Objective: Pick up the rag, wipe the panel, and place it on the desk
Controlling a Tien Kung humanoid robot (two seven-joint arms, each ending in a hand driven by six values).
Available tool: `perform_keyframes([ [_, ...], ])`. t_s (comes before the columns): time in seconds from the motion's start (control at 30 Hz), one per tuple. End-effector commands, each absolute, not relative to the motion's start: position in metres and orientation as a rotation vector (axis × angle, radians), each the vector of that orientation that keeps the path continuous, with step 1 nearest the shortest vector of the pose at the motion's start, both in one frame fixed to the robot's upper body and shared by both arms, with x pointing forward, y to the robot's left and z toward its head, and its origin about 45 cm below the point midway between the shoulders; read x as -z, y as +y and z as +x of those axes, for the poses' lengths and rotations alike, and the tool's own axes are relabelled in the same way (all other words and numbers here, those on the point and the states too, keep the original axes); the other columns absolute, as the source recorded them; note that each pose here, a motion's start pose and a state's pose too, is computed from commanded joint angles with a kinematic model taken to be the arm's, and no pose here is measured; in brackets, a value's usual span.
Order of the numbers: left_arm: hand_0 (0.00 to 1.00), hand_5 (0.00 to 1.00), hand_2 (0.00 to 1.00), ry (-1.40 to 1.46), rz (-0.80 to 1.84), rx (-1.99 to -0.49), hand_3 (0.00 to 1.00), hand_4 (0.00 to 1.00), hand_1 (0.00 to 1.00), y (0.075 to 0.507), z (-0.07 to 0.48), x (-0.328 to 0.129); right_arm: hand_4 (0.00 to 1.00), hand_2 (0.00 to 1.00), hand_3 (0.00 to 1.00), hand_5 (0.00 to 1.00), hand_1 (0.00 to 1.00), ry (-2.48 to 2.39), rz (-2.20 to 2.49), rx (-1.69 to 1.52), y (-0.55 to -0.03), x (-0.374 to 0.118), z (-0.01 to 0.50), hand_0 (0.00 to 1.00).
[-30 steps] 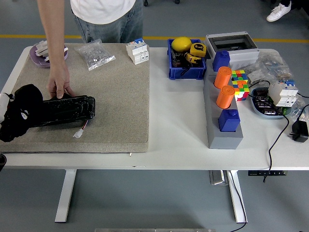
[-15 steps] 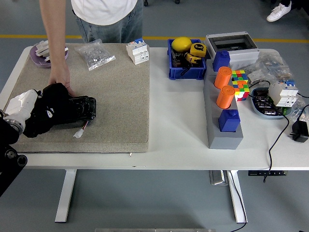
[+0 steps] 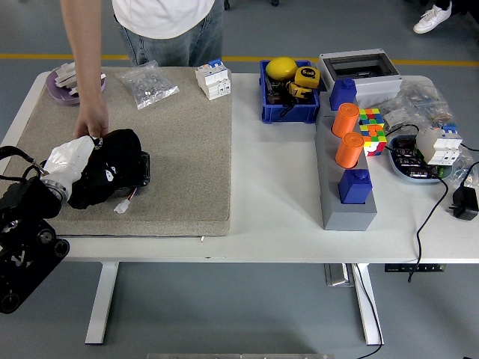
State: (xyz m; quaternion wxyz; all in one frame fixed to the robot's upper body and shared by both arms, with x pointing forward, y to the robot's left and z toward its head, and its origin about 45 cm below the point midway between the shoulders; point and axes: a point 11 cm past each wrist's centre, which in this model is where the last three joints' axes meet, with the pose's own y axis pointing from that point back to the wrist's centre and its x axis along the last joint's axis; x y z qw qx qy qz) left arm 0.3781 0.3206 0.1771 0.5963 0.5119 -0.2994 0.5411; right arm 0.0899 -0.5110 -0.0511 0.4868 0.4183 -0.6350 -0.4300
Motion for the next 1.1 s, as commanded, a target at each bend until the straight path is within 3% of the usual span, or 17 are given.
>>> perform_keyframes([
  [0.43, 0.182, 0.002, 0.517, -0.721, 1.174, -1.215, 0.532, 0.376, 0.107, 0.299, 0.382, -0.178, 0.998, 0.703, 0.680, 0.497, 0.642, -1.545, 1.021, 1.048, -0.511, 0.051, 0.091, 0.695],
  [1.1, 0.184, 0.002, 0.518, -0.683, 1.262, -1.313, 0.532, 0.384, 0.106, 0.351, 0.371, -0.175, 0.998, 0.703, 0.681, 0.496, 0.640, -1.543, 1.015, 1.049, -0.512, 0.051, 0.088, 0.695],
])
